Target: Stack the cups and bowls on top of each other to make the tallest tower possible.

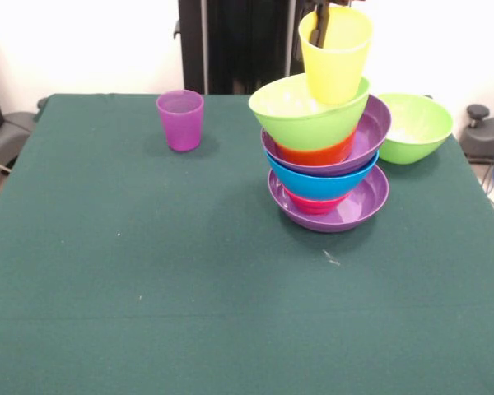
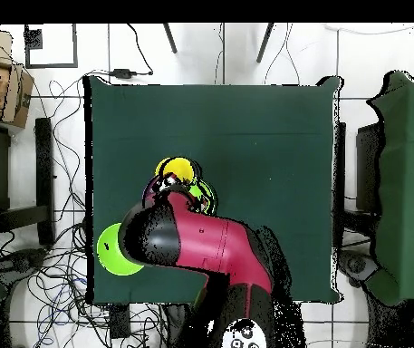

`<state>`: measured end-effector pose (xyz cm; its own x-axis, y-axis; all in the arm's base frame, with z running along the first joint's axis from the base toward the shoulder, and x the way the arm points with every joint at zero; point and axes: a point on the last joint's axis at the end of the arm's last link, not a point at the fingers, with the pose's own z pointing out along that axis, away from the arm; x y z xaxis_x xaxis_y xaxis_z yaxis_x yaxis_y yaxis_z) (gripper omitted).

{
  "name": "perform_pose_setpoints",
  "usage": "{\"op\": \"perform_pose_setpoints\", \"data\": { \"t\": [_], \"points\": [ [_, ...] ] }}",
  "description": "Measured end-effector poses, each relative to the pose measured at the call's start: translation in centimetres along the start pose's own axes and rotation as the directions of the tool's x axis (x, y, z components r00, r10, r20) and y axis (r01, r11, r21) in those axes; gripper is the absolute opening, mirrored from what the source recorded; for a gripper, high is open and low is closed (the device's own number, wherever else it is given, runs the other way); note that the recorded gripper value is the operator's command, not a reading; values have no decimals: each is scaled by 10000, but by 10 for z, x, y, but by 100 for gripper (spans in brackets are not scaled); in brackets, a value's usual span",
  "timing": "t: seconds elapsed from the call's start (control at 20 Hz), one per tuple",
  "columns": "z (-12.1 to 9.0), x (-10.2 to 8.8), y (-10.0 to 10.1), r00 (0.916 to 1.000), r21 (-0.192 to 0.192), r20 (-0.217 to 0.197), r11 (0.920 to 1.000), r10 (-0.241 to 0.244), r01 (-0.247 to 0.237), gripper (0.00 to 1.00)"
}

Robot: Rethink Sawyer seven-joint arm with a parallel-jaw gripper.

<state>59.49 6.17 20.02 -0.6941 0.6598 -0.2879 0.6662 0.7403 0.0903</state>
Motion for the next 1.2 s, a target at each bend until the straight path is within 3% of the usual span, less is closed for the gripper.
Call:
{"op": "perform_pose_setpoints", "data": {
  "t": [1.2],
  "points": [
    [2, 0, 0, 10000, -28, 56, 10000, -7, 7, 0]
  ]
}}
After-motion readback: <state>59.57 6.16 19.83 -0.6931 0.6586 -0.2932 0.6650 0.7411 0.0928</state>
